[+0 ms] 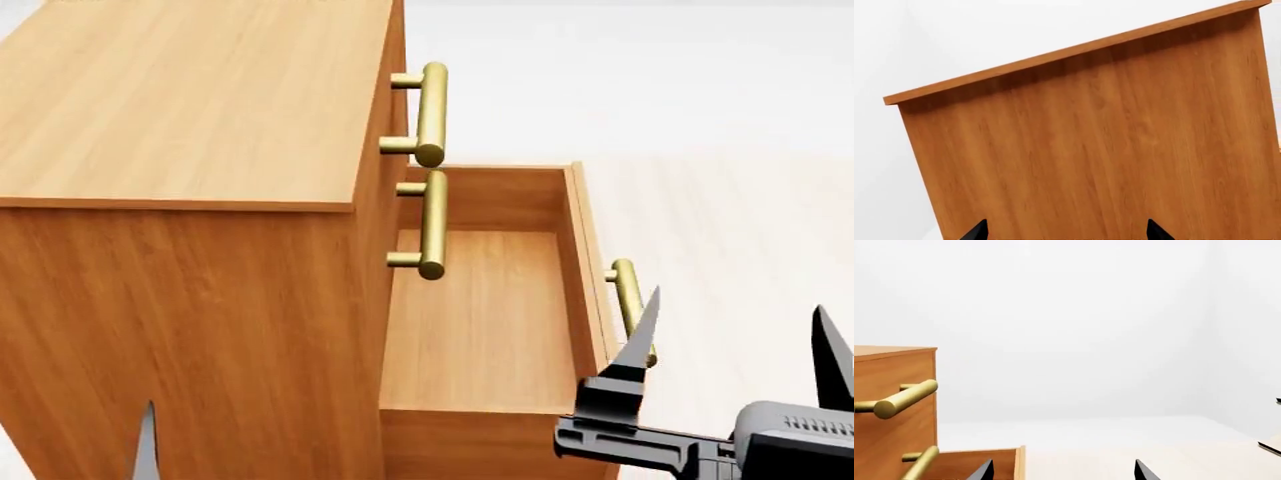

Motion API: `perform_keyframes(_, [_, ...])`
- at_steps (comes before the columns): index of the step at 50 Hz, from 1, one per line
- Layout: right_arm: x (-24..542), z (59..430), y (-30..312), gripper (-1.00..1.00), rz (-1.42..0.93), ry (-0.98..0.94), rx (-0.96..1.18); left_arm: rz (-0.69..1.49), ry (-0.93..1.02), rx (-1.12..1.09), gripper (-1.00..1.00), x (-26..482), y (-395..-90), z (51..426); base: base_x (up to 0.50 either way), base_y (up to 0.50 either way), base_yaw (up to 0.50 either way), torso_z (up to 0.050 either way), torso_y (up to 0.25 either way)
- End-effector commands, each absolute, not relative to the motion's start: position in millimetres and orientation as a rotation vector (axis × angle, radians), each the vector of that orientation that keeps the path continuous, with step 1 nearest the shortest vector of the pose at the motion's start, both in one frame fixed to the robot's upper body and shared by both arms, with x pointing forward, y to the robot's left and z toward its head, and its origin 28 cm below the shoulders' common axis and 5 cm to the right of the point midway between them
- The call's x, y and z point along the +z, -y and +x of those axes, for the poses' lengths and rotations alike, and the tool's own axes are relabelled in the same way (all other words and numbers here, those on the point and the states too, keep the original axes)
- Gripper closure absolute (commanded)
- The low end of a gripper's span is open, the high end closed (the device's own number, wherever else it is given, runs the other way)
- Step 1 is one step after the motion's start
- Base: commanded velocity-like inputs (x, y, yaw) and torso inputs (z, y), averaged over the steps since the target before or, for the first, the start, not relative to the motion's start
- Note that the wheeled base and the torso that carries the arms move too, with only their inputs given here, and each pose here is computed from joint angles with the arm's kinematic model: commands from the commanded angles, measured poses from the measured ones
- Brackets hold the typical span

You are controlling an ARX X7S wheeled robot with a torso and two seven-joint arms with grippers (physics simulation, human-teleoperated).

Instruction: Close the bottom drawer of the cabinet.

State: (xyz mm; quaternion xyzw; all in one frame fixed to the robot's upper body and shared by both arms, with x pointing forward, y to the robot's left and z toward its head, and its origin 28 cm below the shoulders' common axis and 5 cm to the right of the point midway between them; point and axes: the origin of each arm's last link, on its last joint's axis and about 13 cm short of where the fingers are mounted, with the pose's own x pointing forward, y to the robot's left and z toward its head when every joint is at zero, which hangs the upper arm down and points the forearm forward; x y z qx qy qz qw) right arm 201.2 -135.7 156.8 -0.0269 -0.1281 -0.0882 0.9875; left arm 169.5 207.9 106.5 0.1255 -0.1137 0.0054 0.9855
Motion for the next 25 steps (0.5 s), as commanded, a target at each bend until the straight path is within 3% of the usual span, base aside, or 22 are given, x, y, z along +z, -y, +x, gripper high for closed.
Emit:
perform_keyframes(1, [130,211,168,-1.0,-0.073,0.213,-0.254,0.253,0.227,0.007,-1.0,105,-208,169,0.0,0.0,0.0,0.0,0.0])
perform_keyframes(25, [38,239,184,-1.0,-0.095,0.007,-0.233,0.248,0.223,0.008,-1.0,104,-207,168,0.0,0.0,0.0,0.0,0.0])
